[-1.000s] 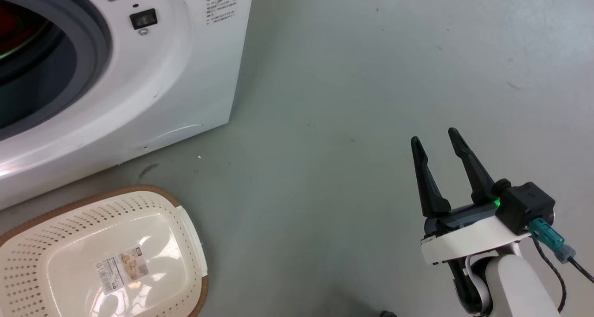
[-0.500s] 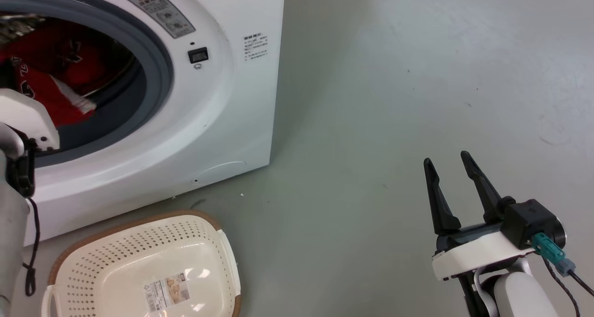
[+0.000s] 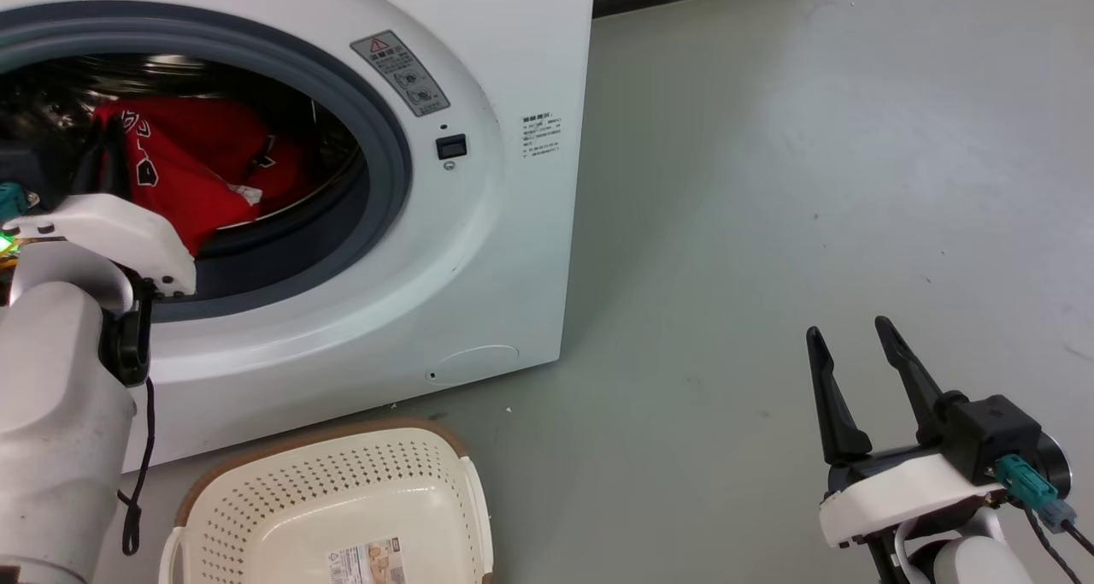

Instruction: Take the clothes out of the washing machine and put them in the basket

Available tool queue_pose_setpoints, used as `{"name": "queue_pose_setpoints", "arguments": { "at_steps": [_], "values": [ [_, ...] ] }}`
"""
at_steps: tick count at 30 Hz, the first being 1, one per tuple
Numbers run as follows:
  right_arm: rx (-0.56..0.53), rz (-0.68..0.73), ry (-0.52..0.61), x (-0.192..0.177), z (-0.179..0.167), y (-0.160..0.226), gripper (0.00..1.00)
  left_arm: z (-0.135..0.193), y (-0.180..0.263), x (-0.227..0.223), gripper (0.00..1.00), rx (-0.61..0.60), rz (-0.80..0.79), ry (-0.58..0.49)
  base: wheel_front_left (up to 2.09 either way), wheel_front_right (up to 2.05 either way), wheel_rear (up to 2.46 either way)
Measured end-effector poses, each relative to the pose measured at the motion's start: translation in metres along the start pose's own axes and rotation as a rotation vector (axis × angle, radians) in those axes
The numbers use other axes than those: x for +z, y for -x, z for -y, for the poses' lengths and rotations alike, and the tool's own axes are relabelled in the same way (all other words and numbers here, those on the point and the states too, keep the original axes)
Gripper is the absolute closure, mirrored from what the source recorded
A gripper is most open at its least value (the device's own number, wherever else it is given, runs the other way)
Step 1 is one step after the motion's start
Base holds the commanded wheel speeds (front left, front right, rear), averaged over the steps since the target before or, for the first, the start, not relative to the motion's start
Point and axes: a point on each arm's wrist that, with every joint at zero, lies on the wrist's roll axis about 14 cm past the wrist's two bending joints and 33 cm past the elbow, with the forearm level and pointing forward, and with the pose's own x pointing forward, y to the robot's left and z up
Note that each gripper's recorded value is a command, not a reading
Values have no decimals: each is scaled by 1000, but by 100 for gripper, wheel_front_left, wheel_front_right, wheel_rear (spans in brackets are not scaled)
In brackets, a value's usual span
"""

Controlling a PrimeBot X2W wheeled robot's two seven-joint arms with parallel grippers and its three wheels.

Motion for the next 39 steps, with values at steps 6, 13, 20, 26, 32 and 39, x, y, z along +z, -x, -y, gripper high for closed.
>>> {"name": "queue_pose_setpoints", "arguments": {
  "at_steps": [6, 13, 20, 26, 32, 39],
  "values": [
    [30, 16, -1, 9, -9, 4, 0, 1, 26, 25, 100, -1, 78, 17, 0, 0, 0],
    [61, 27, -4, 16, -19, 12, 0, 0, 65, 46, 100, 16, 161, 31, 0, 0, 0],
    [82, 27, -7, 19, -26, 16, 0, 0, 104, 69, 100, 37, 243, 43, 0, 0, 0],
    [100, 28, -8, 21, -32, 17, 0, -2, 141, 72, 100, 68, 251, 62, 0, 0, 0],
    [121, 8, 2, 18, -38, 18, 0, 5, 176, 53, 100, 84, 171, 91, 0, 0, 0],
    [151, -11, 1, 12, -49, 12, 0, 20, 202, -17, 100, 104, -52, 196, 0, 0, 0]
  ]
}}
